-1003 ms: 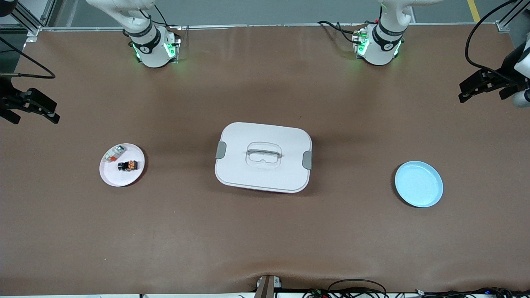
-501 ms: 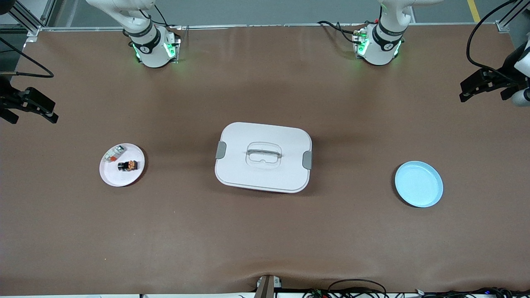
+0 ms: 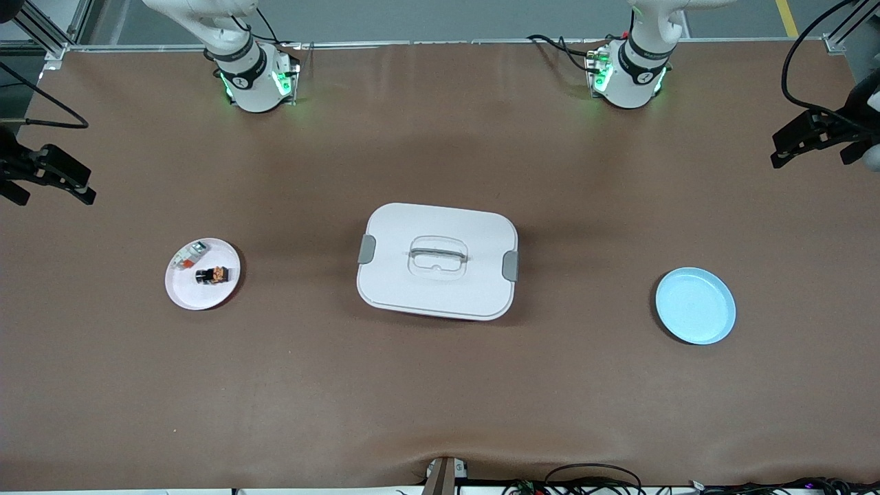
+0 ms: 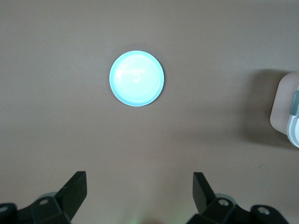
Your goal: Transfer orange switch to right arm and place
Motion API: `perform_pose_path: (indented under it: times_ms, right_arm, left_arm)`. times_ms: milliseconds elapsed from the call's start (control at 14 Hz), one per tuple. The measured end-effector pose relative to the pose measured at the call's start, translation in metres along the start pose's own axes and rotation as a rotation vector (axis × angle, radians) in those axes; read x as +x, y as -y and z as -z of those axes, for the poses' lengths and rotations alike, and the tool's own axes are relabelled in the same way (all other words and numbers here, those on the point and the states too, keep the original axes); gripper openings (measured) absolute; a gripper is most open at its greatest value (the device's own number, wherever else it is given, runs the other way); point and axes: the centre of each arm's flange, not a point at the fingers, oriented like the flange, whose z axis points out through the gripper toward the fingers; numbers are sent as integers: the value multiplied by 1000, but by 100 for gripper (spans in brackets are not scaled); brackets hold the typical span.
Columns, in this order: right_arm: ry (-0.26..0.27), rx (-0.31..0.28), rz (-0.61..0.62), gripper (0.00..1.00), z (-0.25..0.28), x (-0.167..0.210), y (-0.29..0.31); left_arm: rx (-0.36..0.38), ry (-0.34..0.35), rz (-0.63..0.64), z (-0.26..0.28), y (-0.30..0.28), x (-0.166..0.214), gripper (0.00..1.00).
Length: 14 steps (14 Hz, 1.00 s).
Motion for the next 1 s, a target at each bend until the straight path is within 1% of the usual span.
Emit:
perform_pose_path:
  times_ms: [358, 645, 1003]
  right_arm:
    - [1, 0, 1, 100, 0, 0, 0]
    - [1, 0, 1, 100, 0, 0, 0]
    - [1, 0, 1, 100, 0, 0, 0]
  left_arm:
    - [0, 15, -9, -1, -4, -2, 100]
    - [-36, 38, -20, -2, -12, -9, 100]
    - [-65, 20, -21, -4, -15, -29, 100]
